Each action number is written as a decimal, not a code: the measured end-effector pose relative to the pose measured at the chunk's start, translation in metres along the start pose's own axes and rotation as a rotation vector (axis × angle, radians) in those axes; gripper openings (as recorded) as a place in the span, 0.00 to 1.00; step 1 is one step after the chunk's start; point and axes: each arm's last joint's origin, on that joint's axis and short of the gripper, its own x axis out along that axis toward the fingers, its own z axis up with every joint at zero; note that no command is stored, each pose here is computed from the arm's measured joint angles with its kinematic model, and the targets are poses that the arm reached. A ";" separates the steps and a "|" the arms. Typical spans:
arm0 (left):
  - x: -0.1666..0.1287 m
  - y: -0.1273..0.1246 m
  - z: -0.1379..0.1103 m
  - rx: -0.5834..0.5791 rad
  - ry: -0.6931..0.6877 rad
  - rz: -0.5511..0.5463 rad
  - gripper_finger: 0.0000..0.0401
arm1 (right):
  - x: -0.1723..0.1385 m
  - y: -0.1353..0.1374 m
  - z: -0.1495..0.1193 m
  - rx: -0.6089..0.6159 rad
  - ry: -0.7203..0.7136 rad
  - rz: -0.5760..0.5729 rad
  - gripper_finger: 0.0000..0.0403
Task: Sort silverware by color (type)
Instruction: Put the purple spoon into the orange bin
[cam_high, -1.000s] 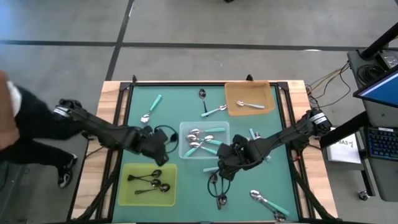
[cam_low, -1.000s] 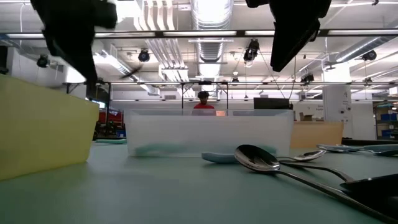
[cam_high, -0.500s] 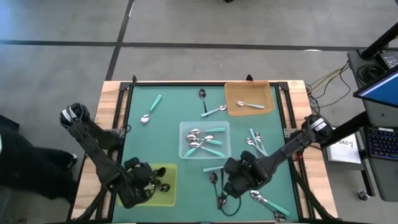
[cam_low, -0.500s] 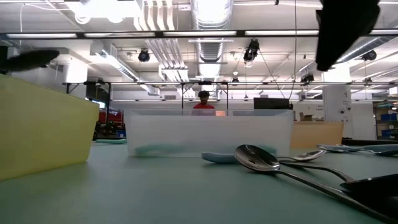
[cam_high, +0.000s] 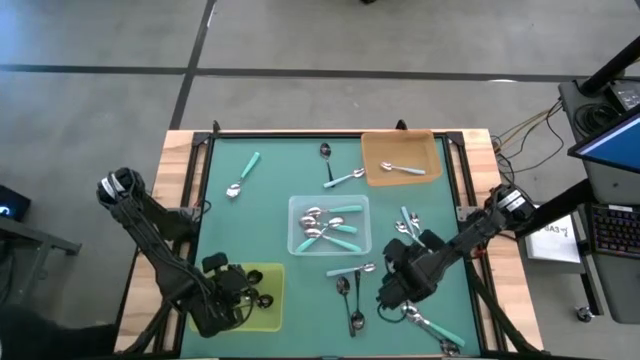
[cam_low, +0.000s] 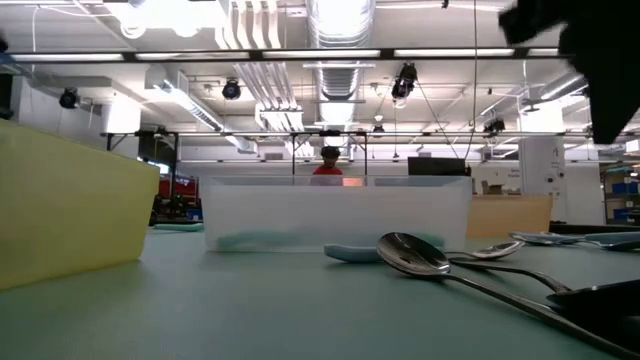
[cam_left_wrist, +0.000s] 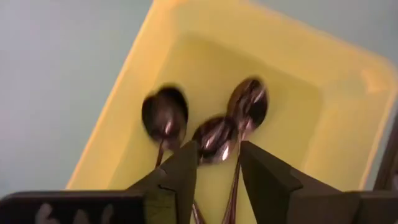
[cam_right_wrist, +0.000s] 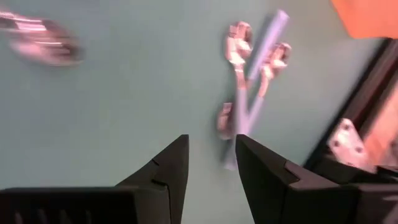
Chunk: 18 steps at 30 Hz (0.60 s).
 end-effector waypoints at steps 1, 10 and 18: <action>-0.002 -0.001 0.002 0.011 -0.018 -0.004 0.28 | 0.009 -0.003 0.000 -0.002 0.022 -0.028 0.31; -0.027 -0.015 0.020 0.099 -0.162 -0.050 0.29 | 0.061 -0.040 0.001 0.037 0.231 -0.020 0.31; -0.048 -0.022 0.034 0.119 -0.262 -0.058 0.29 | 0.076 -0.075 -0.002 0.155 0.187 0.208 0.31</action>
